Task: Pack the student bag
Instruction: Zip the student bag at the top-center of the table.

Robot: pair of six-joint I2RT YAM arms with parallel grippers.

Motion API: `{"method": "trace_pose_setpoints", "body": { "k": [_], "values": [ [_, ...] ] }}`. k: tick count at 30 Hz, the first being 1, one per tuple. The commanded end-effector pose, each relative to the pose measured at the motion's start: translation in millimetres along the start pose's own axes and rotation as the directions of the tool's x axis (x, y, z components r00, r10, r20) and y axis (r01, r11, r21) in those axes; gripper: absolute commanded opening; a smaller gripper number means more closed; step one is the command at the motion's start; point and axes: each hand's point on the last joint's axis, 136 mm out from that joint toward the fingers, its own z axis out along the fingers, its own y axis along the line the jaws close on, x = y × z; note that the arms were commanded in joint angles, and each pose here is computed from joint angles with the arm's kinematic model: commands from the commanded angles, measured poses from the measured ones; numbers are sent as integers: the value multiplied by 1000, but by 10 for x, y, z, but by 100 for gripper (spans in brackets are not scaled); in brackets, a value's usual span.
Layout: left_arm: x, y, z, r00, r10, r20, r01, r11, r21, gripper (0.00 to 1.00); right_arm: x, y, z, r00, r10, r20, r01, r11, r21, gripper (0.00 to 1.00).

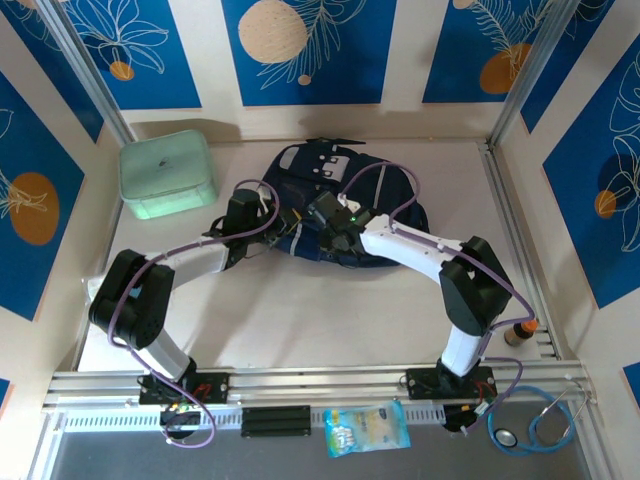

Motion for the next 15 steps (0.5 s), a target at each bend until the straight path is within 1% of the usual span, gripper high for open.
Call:
{"method": "trace_pose_setpoints", "body": {
  "k": [1,4,7,10,13,15],
  "values": [
    [-52,-283,-9,997,72,1,-72,994,88,0,-10,-4,-4,999,-42,-7,42,999,-1,26],
    [-49,-291,-11,997,73,-1,-73,993,91,0,-51,-19,26,998,-61,1,61,998,34,28],
    [-48,-298,-11,997,73,-3,-72,993,93,0,-92,-51,62,997,-75,8,74,994,81,29],
    [-47,-298,-11,997,74,-3,-73,993,93,0,-104,-37,106,996,-87,5,86,992,89,29],
    [-56,-303,-19,997,75,0,-75,993,94,0,-86,-34,148,996,-93,-8,94,991,95,25],
    [-79,-276,-23,997,73,5,-73,994,87,0,-68,-73,149,996,-90,-13,91,990,107,20]
  ]
}}
